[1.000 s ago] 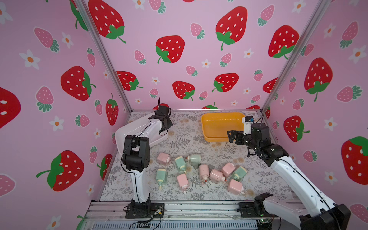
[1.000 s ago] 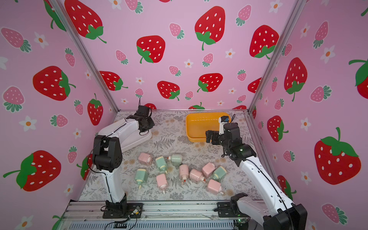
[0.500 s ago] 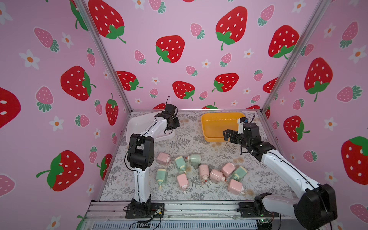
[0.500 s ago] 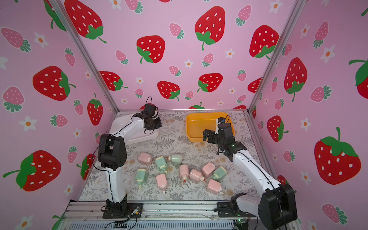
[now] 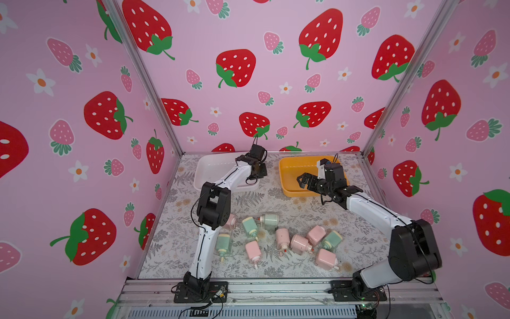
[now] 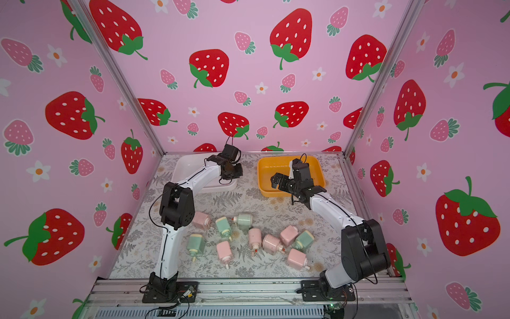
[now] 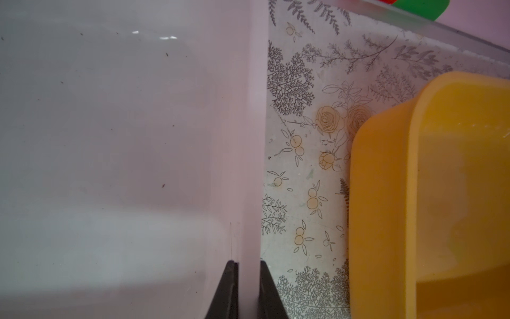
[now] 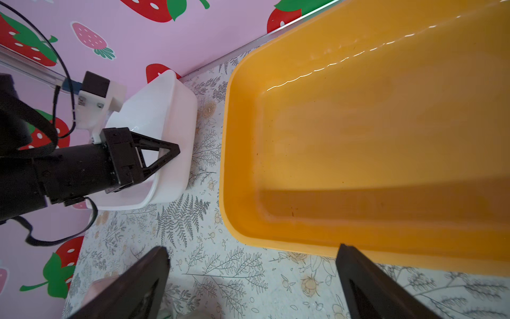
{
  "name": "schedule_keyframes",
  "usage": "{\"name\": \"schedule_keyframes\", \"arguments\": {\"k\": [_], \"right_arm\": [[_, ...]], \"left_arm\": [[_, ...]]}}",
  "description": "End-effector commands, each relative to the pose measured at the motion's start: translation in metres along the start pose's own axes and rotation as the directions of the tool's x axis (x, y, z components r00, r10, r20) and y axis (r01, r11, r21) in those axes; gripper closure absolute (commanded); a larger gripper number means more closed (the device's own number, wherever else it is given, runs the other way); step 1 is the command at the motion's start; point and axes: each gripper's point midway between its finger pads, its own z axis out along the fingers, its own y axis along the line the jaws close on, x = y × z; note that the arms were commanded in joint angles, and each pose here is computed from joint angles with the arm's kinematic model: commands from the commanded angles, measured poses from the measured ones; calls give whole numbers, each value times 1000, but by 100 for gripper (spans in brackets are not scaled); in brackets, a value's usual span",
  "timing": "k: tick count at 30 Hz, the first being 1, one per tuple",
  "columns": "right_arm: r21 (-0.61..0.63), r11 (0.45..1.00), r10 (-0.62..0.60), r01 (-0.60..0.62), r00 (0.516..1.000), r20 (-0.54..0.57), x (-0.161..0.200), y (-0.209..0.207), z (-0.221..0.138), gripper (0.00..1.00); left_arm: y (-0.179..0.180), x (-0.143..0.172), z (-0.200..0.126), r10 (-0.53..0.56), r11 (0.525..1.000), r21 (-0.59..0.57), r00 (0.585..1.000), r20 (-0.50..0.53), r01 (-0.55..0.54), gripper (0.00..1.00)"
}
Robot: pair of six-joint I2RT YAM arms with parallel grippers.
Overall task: Place the pencil sharpeners by color into the storage box
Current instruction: Move the storage box to the center of the board.
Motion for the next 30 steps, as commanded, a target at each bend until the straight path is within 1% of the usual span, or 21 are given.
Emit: {"name": "schedule_keyframes", "arguments": {"k": [1, 3, 7, 8, 12, 14, 15, 17, 21, 25, 30], "right_arm": [[-88, 996, 32, -31, 999, 13, -13, 22, 7, 0], [-84, 996, 39, -39, 999, 0, -11, 21, 13, 0], [-83, 995, 52, -54, 998, -23, -6, 18, 24, 0], [-85, 995, 54, -57, 998, -30, -5, 18, 26, 0], [-92, 992, 80, -84, 995, -52, 0, 16, 37, 0], [-100, 990, 90, -96, 994, -61, 1, 16, 42, 0], [-105, 989, 94, -101, 993, -68, 3, 16, 44, 0], [-114, 988, 95, -103, 992, -79, 5, 18, 48, 0], [-119, 988, 89, -99, 992, -94, 7, 18, 53, 0], [-122, 988, 82, -95, 991, -109, 10, 17, 58, 0], [-138, 985, 89, -106, 988, -126, 13, 18, 65, 0]], "left_arm": [[-30, 9, 8, -107, 990, 82, 993, -56, 112, 99], [-39, 12, 12, -99, 989, 105, 993, -70, 106, 96], [-52, 19, 18, -94, 986, 133, 991, -91, 106, 96], [-54, 19, 20, -99, 985, 136, 991, -89, 110, 90], [-75, 25, 23, -108, 973, 196, 990, -96, 125, 85], [-80, 26, 22, -100, 973, 200, 990, -98, 118, 80], [-83, 27, 21, -95, 972, 205, 990, -100, 114, 76], [-88, 26, 18, -94, 968, 224, 990, -101, 115, 71], [-96, 22, 9, -85, 960, 260, 991, -99, 109, 69], [-93, 20, -6, -64, 962, 260, 995, -77, 82, 68], [-93, 19, -26, -31, 959, 280, 998, -56, 46, 60]]}}
